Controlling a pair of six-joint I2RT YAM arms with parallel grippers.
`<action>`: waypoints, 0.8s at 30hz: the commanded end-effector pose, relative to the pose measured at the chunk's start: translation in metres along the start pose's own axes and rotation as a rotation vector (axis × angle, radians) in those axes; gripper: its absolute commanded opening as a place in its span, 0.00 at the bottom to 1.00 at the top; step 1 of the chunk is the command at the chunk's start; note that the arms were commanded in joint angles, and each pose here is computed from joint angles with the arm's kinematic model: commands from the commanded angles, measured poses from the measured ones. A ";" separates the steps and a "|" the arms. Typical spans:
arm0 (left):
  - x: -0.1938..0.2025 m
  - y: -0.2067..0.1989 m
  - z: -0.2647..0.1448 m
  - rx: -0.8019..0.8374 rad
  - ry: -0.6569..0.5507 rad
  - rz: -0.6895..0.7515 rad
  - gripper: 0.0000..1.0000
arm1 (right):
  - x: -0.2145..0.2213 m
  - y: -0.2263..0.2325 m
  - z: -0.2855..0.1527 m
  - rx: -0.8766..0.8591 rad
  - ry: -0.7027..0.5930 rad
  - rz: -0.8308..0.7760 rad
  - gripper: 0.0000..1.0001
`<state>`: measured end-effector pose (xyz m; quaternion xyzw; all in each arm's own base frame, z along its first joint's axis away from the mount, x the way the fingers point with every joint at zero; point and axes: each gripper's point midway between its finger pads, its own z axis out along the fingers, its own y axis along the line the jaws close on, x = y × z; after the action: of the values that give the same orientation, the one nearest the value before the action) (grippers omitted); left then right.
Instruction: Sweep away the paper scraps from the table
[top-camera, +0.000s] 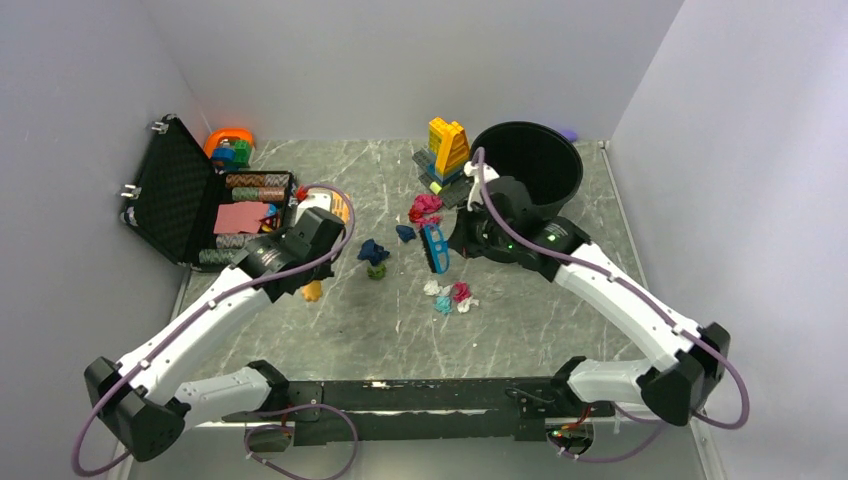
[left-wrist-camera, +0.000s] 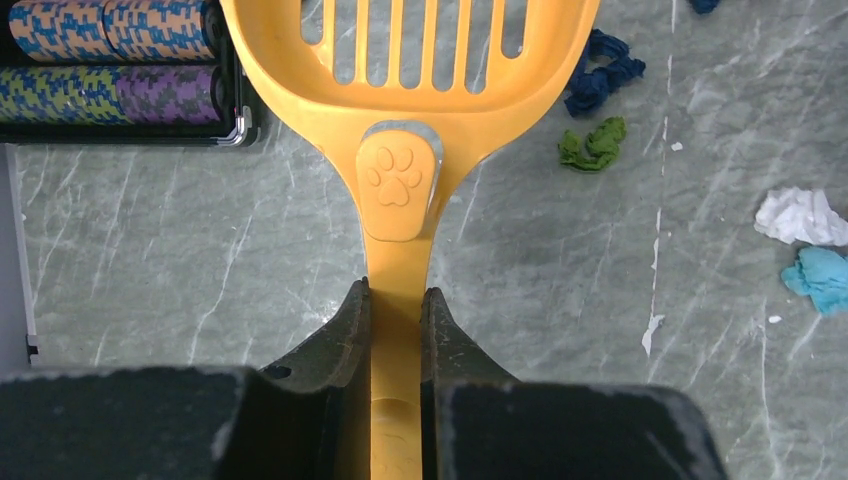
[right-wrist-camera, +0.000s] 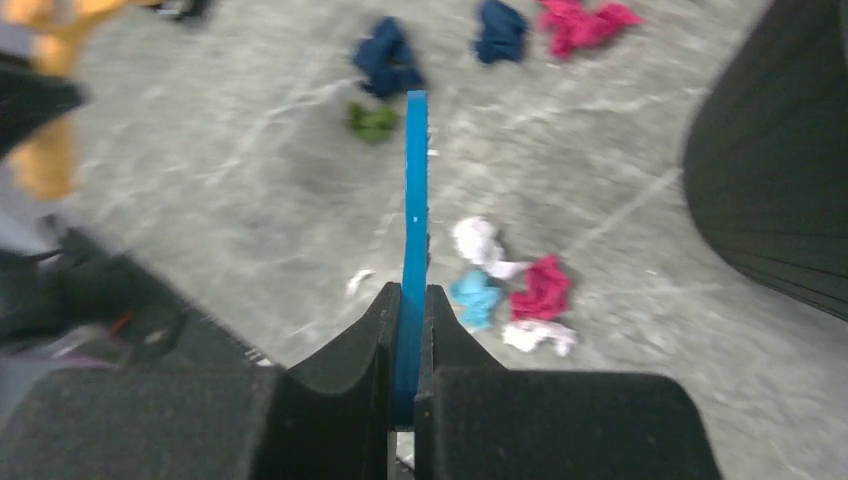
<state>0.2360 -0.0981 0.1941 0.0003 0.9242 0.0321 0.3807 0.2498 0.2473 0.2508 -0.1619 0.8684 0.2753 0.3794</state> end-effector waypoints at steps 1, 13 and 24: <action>-0.006 -0.003 0.014 -0.045 -0.014 -0.047 0.00 | -0.003 -0.066 0.008 0.384 -0.045 -0.026 0.00; 0.008 -0.019 0.035 -0.001 0.036 -0.038 0.00 | -0.003 -0.140 0.011 0.736 -0.064 0.001 0.00; 0.015 -0.024 0.039 0.024 0.056 -0.034 0.00 | -0.006 -0.134 0.016 0.597 -0.054 0.002 0.00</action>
<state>0.2474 -0.1121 0.1507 -0.0027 0.9384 0.0350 0.3437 0.3258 0.1328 0.1743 -0.0110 0.9135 -0.0445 0.4043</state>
